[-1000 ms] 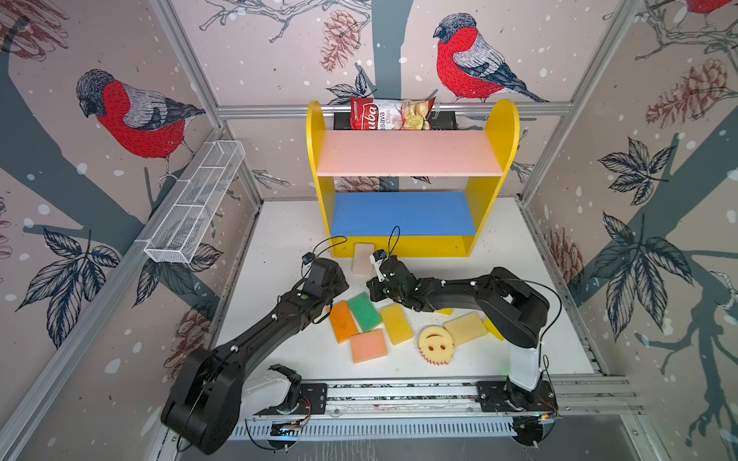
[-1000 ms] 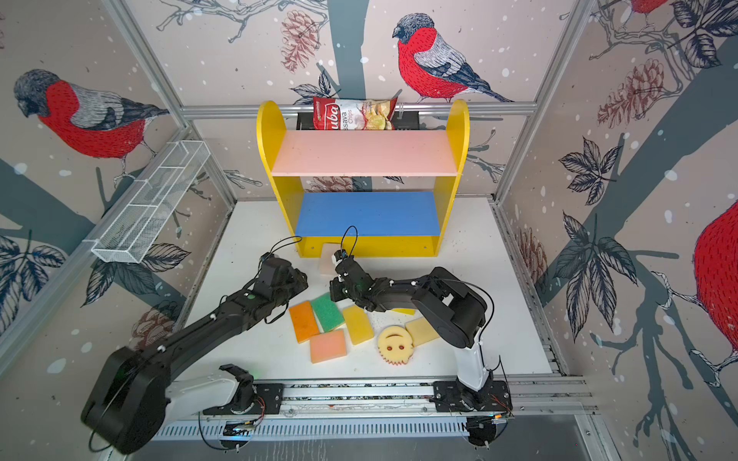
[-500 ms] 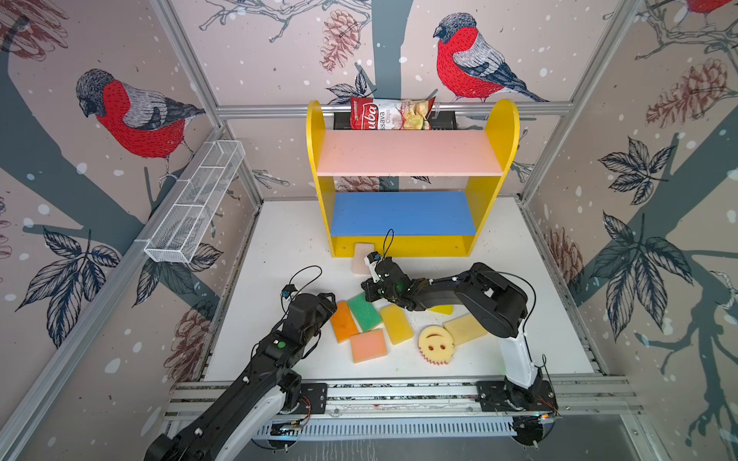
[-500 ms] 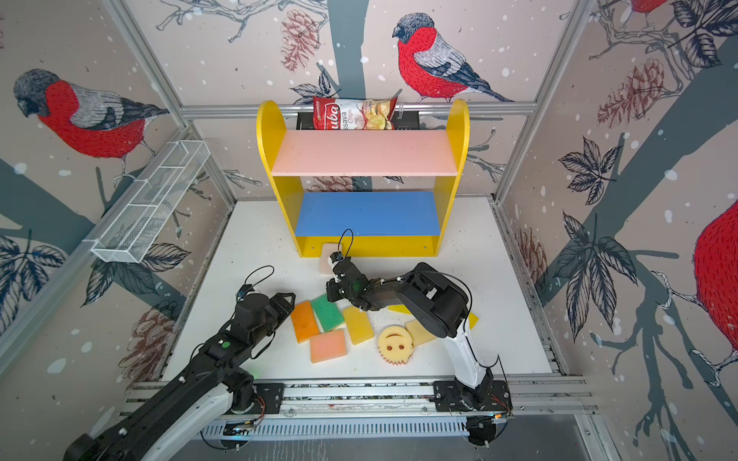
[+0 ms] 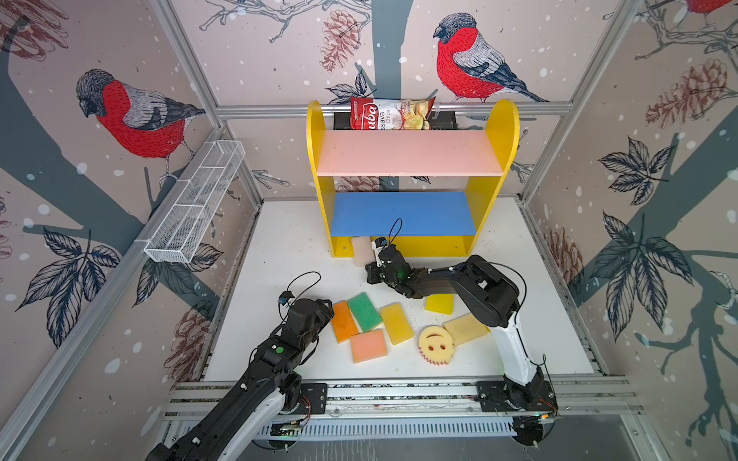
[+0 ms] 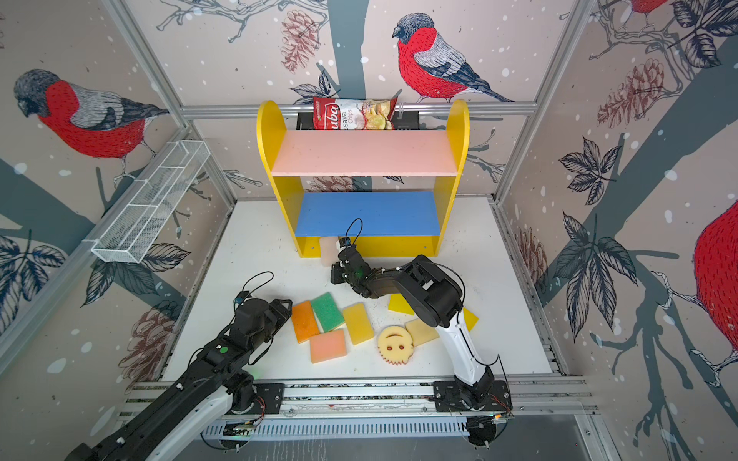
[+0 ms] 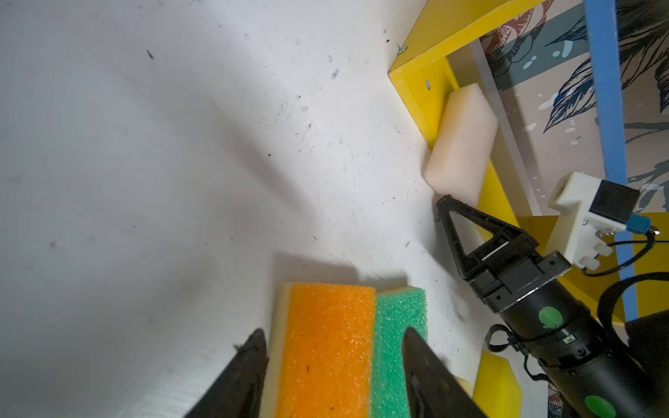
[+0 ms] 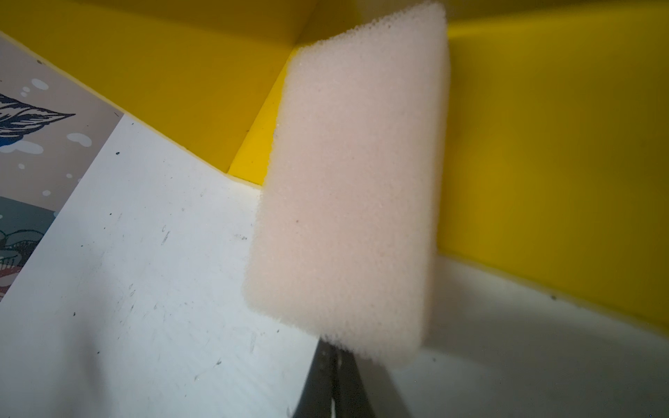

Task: Place and organize the cleaning sponges onto the shelf

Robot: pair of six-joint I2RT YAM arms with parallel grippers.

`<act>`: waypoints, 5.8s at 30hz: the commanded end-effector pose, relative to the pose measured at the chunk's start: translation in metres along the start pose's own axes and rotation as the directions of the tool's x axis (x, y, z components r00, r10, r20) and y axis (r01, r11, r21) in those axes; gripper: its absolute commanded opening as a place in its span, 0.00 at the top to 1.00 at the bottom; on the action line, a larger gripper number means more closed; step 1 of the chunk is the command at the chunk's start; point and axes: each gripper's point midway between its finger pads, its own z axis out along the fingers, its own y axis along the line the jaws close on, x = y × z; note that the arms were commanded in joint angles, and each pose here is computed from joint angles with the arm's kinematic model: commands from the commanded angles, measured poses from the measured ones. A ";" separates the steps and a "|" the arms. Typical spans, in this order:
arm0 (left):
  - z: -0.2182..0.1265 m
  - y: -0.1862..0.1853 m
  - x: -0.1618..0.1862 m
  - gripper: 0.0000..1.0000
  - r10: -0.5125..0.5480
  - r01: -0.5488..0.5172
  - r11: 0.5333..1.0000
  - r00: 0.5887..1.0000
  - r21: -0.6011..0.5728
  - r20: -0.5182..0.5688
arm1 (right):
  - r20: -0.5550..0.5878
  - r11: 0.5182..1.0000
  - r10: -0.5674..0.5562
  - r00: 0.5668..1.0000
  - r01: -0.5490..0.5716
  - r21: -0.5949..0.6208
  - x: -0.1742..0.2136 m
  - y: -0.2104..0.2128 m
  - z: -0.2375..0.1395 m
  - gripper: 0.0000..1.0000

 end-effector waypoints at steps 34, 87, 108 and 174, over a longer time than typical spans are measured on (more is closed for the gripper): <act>0.020 -0.025 -0.003 0.29 0.091 -0.100 0.983 0.994 0.156 0.062 | 0.073 0.989 0.145 0.987 -0.145 -0.005 -0.011 -0.004 -0.033 0.94; 0.027 -0.033 -0.009 0.39 0.139 -0.145 0.971 0.989 0.190 0.046 | 0.117 0.725 0.688 0.716 -0.682 -0.092 0.004 -0.034 0.039 0.98; 0.029 -0.030 -0.007 0.39 0.142 -0.147 0.973 0.989 0.177 0.036 | 0.071 0.768 0.640 0.765 -0.636 -0.077 0.014 -0.016 0.059 0.97; 0.066 -0.066 -0.015 0.41 0.203 -0.196 0.975 0.977 0.105 -0.062 | -0.087 0.991 -0.107 0.990 0.113 0.067 0.091 0.012 -0.182 0.35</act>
